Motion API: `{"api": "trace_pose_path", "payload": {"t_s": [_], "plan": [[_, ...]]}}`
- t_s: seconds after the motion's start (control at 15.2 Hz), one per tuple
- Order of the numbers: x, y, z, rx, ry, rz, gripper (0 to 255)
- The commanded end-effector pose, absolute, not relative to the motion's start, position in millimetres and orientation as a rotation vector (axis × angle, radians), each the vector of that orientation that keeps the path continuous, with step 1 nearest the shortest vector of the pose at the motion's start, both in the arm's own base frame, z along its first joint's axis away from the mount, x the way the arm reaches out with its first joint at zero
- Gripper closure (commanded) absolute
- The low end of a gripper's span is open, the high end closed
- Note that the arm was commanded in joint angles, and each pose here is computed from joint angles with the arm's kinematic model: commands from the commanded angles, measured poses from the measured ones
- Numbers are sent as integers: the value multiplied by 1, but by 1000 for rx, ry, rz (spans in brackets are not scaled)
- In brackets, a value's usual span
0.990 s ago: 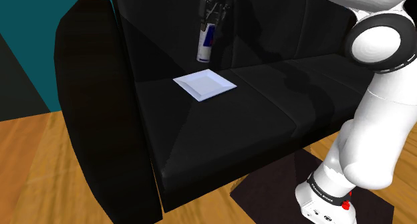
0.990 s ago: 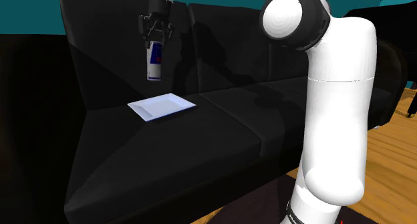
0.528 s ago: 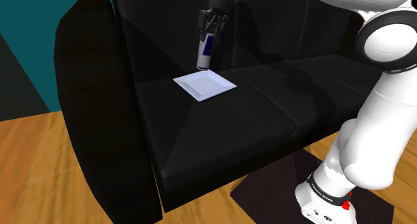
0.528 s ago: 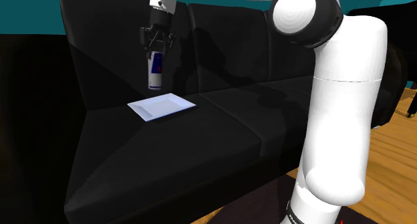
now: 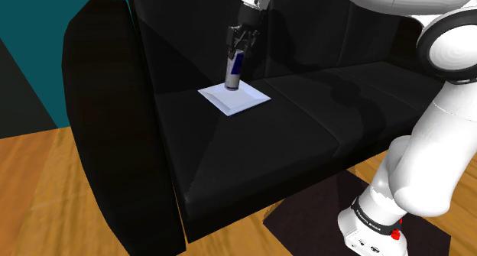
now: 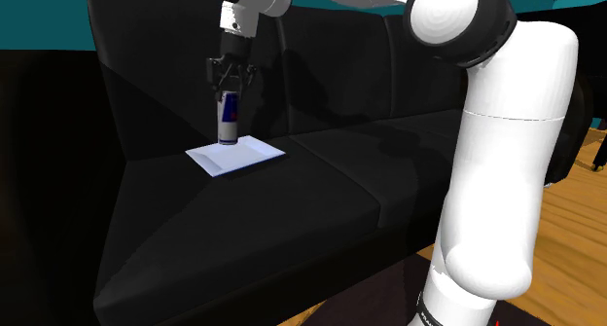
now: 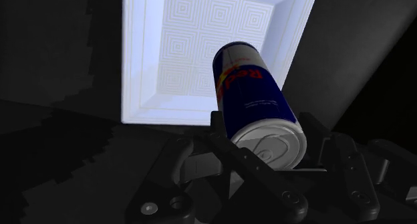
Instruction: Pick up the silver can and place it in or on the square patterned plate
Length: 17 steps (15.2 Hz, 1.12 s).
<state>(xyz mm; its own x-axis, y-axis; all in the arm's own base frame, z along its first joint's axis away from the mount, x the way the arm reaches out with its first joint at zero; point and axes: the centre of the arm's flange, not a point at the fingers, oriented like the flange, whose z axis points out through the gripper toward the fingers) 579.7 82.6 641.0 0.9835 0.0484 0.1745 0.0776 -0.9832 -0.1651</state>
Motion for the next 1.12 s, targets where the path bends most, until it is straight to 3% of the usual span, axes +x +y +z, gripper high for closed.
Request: {"api": "trace_pose_path", "payload": {"t_s": [0.0,0.66,0.73,1.06], "plan": [[580,82,630,-2957,-95,-255,255],[580,82,615,-2957,-95,-255,255],[580,82,615,-2957,-95,-255,0],[580,82,615,-2957,-95,-255,0]]}}
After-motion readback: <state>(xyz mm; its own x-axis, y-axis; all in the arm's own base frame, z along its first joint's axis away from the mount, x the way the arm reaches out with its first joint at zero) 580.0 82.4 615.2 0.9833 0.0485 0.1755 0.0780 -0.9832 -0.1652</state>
